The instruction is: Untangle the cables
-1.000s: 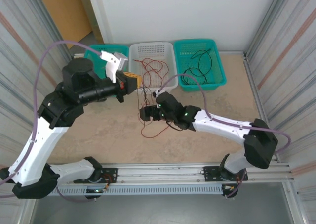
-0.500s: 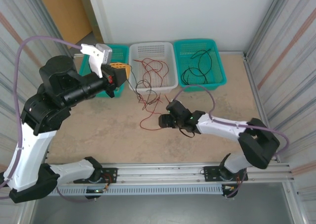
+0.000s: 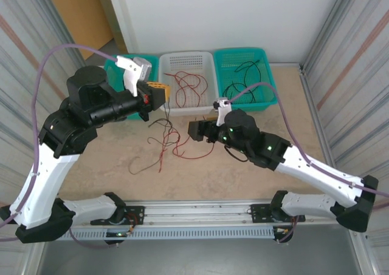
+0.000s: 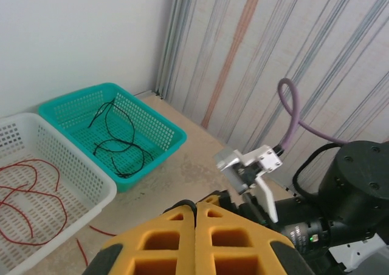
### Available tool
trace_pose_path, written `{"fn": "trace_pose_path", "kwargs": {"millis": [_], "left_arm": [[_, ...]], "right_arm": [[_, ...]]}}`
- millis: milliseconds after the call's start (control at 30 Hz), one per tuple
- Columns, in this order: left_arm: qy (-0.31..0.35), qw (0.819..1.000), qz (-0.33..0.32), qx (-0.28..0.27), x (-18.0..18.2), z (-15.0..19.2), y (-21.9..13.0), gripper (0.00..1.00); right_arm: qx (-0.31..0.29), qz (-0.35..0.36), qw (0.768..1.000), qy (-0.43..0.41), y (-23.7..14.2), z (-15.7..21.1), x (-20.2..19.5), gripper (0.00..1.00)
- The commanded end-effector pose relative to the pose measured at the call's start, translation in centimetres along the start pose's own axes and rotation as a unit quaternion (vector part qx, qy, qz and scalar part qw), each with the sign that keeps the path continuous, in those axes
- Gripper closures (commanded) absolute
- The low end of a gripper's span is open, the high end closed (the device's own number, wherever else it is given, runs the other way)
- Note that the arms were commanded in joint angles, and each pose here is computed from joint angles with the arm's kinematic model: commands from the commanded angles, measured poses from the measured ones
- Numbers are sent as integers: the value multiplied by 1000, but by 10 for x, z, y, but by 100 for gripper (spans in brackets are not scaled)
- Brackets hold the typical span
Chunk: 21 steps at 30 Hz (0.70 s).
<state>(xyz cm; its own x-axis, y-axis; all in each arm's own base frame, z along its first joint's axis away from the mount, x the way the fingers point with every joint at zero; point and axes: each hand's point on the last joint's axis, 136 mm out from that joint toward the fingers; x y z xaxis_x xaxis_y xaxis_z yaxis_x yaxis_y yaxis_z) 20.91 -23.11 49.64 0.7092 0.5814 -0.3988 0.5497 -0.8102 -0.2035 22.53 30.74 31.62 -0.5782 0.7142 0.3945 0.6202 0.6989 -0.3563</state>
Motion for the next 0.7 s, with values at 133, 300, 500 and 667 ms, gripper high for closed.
{"fn": "trace_pose_path", "kwargs": {"millis": [133,300,500,667], "left_arm": [[-8,999,38,-18,-15,-9,-6,100],[-6,998,50,-32,-23,-19,-13,100],[1,997,49,-54,-30,-32,-27,100],[6,997,7,-71,-20,-39,-40,100]], "right_arm": [[47,10,998,-32,40,21,6,22],[111,101,989,17,68,75,-67,38],[178,173,967,65,82,143,-135,73],[217,206,951,83,79,184,-162,82]]}}
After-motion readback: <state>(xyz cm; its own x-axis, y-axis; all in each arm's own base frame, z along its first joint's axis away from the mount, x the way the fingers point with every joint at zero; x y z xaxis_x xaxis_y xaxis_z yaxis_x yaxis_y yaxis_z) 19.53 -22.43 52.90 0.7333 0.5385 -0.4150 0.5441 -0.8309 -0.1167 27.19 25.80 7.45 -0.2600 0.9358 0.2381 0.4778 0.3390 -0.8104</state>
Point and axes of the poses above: each hand's point on the last joint's axis, 136 mm out from that joint toward the fingers, its own y axis out along the fingers, its own x axis along the line the jaws close on, z = x × y, and after that the axes turned 9 degrees about -y, right-handed
